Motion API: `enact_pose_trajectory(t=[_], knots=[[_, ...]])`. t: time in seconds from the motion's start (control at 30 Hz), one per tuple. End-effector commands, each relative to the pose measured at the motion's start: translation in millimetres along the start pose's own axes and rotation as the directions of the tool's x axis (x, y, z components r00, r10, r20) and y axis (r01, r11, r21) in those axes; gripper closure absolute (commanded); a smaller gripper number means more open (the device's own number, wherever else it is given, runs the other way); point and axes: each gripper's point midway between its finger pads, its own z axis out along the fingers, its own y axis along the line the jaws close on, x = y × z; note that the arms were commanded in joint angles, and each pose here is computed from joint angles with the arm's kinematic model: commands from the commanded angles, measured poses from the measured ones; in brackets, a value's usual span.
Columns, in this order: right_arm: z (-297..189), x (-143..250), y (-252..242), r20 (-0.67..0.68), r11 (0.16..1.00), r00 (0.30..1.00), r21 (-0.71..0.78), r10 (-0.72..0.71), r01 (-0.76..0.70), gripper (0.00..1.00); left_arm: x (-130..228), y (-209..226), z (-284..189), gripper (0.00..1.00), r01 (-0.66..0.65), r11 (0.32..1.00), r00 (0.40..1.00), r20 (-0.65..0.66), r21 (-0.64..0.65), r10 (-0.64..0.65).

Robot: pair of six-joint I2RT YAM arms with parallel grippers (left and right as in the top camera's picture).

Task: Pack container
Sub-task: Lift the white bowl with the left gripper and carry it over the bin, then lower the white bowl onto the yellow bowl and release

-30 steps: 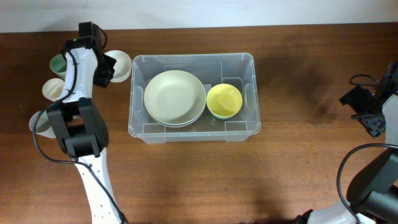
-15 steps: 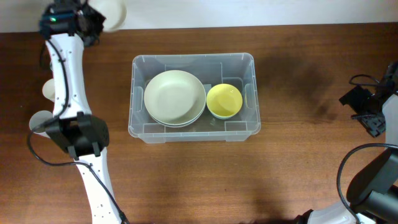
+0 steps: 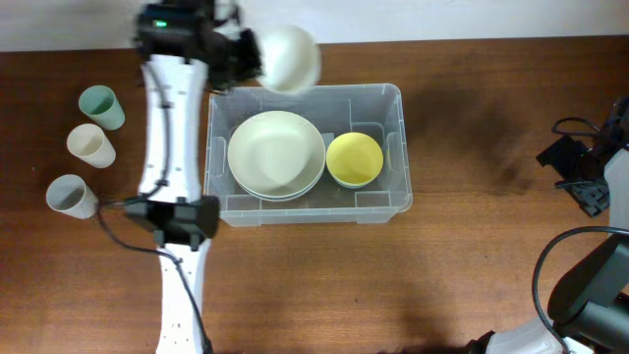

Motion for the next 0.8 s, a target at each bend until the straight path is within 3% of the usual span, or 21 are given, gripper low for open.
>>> enact_pose_trajectory(t=[0.0,0.33,0.77], knots=[[-2.2,-0.3,0.4,0.007,1.0,1.0,0.001,0.003,-0.003,0.01,23.7,-30.1,4.3,0.99,-0.108,0.994,0.993,-0.048,0.03,0.109],[-2.2,-0.3,0.4,0.007,1.0,1.0,0.001,0.003,-0.003,0.01,68.0,-53.2,34.8,0.99,-0.2,0.978,0.97,-0.151,-0.065,0.188],[-2.2,-0.4,0.4,0.007,1.0,1.0,0.001,0.003,-0.003,0.01,94.1,-17.2,93.4,0.99,-0.183,0.97,0.943,-0.308,-0.159,0.128]])
